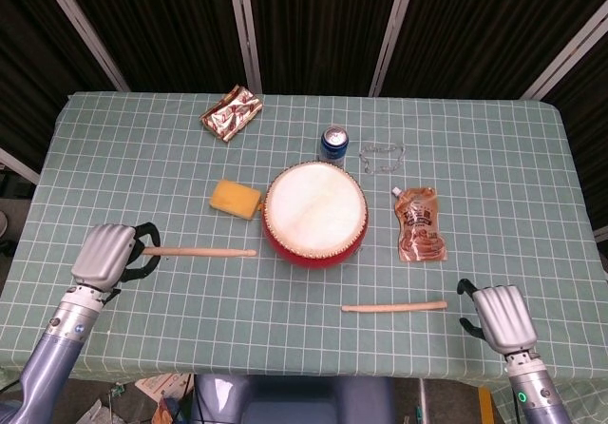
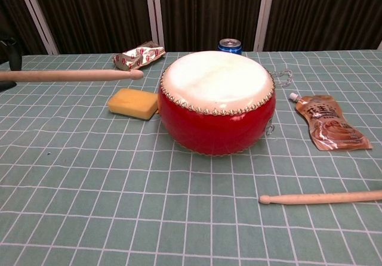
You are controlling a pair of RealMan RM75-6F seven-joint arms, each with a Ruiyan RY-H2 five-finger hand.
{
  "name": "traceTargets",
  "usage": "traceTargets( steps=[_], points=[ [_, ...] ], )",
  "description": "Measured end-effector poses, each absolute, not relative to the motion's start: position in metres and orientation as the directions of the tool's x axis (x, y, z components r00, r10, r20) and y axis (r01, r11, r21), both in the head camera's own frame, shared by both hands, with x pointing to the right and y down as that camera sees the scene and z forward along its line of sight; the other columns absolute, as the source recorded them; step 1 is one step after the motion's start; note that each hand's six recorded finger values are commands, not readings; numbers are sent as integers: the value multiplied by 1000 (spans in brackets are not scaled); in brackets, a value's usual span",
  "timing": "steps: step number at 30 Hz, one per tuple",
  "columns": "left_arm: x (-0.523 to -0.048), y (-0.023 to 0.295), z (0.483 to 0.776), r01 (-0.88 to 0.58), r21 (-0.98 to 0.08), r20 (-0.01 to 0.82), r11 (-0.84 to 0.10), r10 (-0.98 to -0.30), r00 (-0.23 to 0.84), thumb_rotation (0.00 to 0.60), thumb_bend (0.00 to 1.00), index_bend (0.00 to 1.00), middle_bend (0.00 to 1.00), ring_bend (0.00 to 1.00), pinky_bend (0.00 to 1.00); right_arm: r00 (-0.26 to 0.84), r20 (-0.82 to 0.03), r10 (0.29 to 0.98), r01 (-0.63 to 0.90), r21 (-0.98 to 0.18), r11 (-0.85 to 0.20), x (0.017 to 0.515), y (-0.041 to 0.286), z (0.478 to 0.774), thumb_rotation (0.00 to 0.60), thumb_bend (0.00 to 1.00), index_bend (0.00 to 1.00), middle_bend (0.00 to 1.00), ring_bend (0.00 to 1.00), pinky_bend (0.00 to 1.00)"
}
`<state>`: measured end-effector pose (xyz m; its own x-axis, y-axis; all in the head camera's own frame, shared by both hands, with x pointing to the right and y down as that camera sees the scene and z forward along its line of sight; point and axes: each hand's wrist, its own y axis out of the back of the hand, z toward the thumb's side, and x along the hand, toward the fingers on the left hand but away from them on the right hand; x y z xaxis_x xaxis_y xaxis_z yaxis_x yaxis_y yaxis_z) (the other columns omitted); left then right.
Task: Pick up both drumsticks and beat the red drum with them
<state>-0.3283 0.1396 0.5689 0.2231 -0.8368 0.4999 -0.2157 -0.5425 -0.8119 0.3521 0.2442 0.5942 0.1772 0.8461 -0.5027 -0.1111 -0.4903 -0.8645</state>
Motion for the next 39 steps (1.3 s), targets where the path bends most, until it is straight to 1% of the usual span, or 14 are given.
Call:
traceTargets(
  steps=[6,8,11,17,27,39],
  points=[
    [-341,143,565,-228,-817,491,-530,-846,207,600,486,787,1000,1000,1000,203,-548,812,-143,-837,-529,316,251,618,600,225,492,1000,1000,1000],
    [-342,144,564,-233,-816,490,-529,-847,206,600,486,787,1000,1000,1000,203,-553,808,-143,-833,-535,307,251,625,600,274,499,1000,1000,1000],
    [-345,144,563,-245,-813,489,-528,-848,204,600,486,787,1000,1000,1000,190,-561,806,-141,-828,-543,299,249,635,600,310,509,1000,1000,1000],
    [-348,145,565,-248,-809,494,-533,-845,206,600,486,787,1000,1000,1000,145,-582,800,-153,-812,-563,300,244,652,600,319,509,1000,1000,1000],
    [-349,145,570,-242,-805,503,-542,-839,207,600,486,787,1000,1000,1000,98,-628,772,-171,-775,-609,303,249,675,600,319,508,1000,1000,1000],
    [-350,145,571,-243,-803,507,-545,-838,204,600,487,787,1000,1000,1000,81,-661,746,-203,-744,-637,299,254,689,600,320,508,1000,1000,1000]
  ],
)
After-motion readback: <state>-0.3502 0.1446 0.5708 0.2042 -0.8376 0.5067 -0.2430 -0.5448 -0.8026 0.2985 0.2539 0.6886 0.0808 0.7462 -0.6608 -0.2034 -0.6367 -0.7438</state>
